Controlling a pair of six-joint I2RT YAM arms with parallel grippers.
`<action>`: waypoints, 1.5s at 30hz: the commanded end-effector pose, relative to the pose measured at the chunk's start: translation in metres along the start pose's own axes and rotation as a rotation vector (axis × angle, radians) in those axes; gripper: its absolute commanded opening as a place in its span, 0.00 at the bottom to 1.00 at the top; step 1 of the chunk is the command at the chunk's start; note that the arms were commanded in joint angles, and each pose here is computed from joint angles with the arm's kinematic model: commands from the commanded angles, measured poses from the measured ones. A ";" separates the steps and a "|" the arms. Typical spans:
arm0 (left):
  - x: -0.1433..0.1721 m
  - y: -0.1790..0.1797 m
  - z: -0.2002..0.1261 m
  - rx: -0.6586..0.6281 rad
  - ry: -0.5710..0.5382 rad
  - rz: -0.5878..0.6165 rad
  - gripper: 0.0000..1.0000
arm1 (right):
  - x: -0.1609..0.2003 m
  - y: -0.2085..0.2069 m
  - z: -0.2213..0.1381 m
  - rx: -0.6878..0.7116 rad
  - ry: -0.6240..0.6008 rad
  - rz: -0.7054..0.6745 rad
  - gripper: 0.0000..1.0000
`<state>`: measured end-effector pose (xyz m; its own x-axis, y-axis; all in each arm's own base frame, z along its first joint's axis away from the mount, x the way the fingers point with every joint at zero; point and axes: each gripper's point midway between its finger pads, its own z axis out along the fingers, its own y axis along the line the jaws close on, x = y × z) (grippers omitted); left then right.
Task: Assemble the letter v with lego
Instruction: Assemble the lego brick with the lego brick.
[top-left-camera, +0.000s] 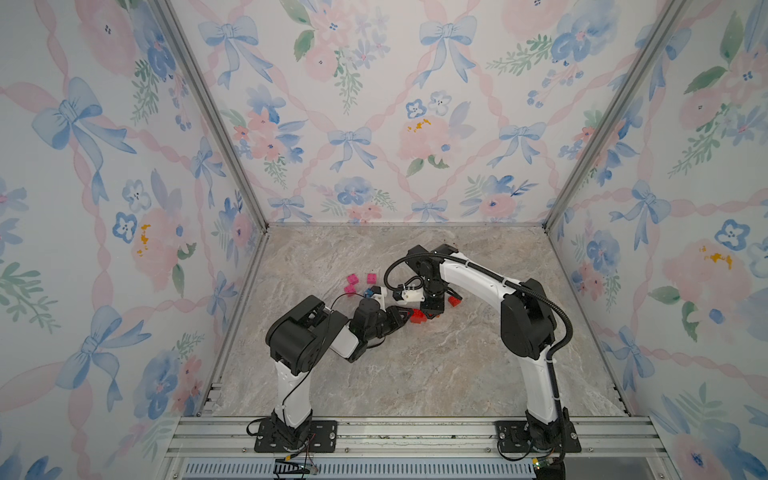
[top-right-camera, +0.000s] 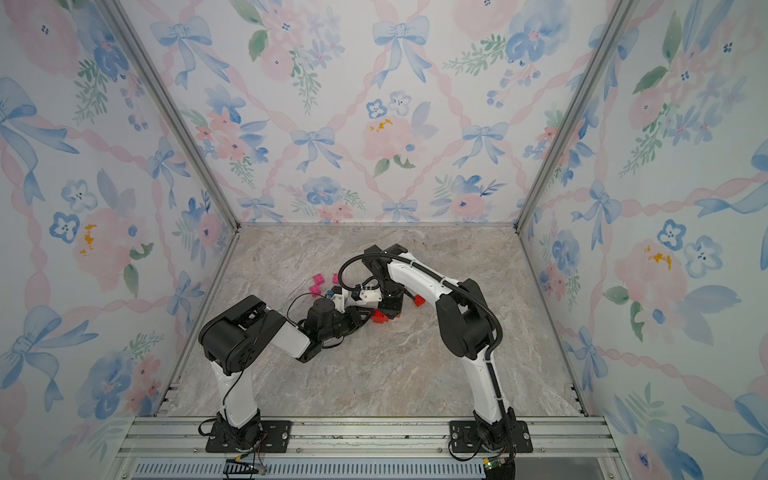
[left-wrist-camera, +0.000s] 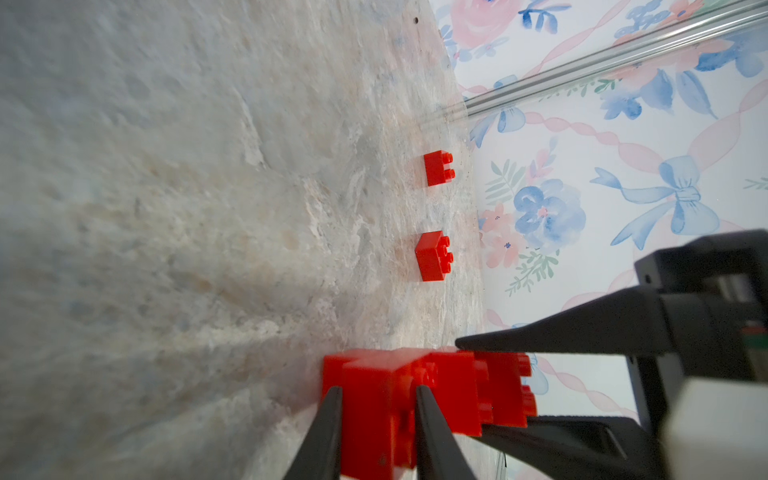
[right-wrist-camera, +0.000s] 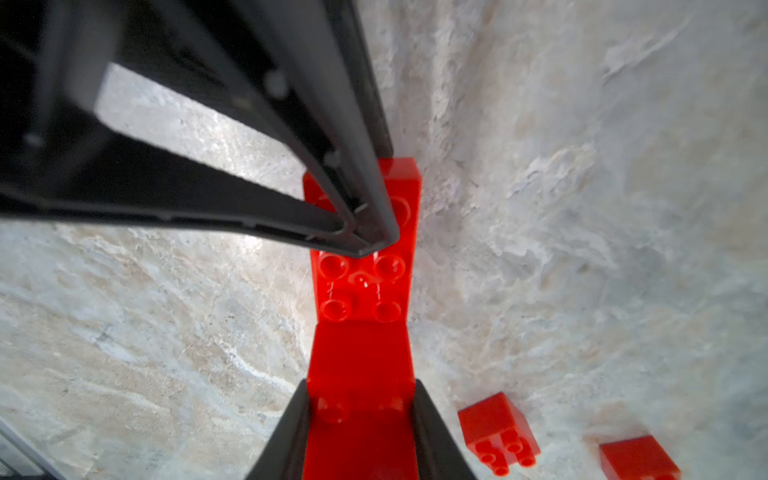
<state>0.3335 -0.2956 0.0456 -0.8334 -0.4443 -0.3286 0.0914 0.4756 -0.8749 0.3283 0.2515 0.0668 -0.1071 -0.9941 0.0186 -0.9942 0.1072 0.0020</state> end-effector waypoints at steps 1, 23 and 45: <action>0.012 0.021 0.002 -0.062 0.038 0.004 0.00 | 0.023 0.005 0.015 -0.055 0.091 0.007 0.00; 0.010 0.017 0.005 -0.053 0.032 0.006 0.00 | -0.011 0.028 0.051 -0.143 0.100 0.001 0.00; 0.012 0.019 0.003 -0.060 0.032 0.005 0.00 | -0.022 -0.003 -0.005 0.017 -0.066 0.094 0.56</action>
<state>0.3343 -0.2965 0.0458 -0.8318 -0.4372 -0.3419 0.1046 0.4815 -0.8702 0.3319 0.2692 0.0596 -0.1906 -0.9817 -0.0041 -0.9817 0.1906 -0.0037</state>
